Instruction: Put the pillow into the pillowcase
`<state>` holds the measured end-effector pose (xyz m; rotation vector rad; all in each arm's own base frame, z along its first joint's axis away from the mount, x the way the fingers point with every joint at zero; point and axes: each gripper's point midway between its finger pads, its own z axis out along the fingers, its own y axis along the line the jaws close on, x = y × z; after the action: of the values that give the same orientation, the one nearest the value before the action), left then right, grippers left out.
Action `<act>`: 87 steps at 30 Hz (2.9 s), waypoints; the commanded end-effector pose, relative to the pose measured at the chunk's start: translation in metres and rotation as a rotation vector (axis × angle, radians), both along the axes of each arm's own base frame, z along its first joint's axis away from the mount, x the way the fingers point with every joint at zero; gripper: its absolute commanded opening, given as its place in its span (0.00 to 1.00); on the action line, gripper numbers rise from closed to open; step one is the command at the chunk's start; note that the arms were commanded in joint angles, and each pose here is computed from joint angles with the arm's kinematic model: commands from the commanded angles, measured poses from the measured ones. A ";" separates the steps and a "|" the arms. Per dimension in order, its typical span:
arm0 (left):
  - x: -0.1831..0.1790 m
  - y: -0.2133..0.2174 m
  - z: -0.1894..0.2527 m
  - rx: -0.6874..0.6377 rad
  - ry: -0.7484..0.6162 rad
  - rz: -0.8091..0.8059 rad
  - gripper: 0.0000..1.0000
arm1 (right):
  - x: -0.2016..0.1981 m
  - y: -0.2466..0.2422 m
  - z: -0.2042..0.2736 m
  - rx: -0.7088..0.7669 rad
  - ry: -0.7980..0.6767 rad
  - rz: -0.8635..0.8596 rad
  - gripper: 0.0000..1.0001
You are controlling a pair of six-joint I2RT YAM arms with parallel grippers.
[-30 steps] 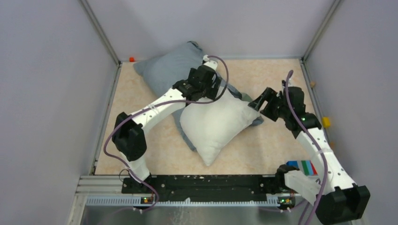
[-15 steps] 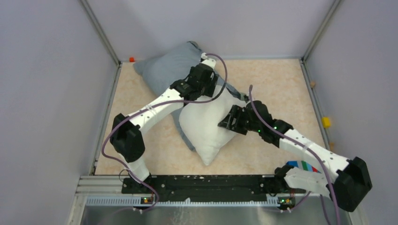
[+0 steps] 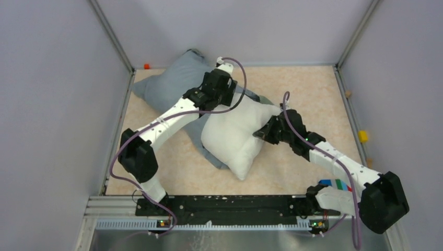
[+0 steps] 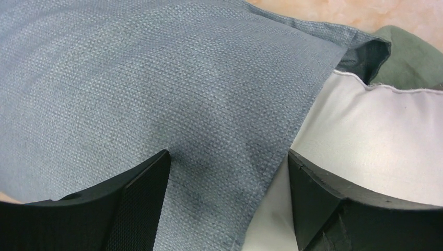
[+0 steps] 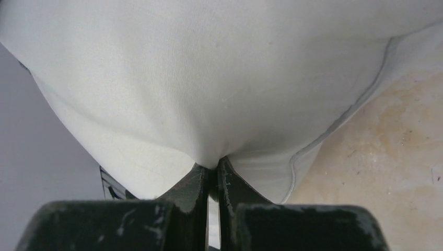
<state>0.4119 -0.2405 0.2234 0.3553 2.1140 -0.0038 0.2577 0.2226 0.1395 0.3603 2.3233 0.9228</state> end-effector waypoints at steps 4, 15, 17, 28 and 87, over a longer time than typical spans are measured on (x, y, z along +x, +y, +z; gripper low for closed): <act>-0.014 0.021 0.030 -0.020 -0.029 -0.042 0.97 | 0.001 -0.037 -0.028 -0.122 0.045 -0.068 0.00; -0.054 -0.001 0.055 -0.212 -0.024 -0.212 0.99 | 0.004 -0.032 -0.037 -0.128 0.064 -0.044 0.00; -0.057 0.003 0.041 -0.186 0.002 -0.211 0.99 | 0.004 -0.031 -0.037 -0.126 0.064 -0.039 0.00; -0.027 0.065 -0.003 0.094 0.004 0.130 0.96 | 0.002 -0.032 -0.041 -0.126 0.070 -0.037 0.00; -0.071 -0.097 0.026 -0.585 0.217 -0.281 0.00 | 0.022 0.070 0.003 -0.083 -0.199 0.301 0.46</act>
<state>0.3422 -0.3167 0.2197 0.2677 2.2171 -0.7086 0.2427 0.2564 0.1000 -0.1468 2.4198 0.8127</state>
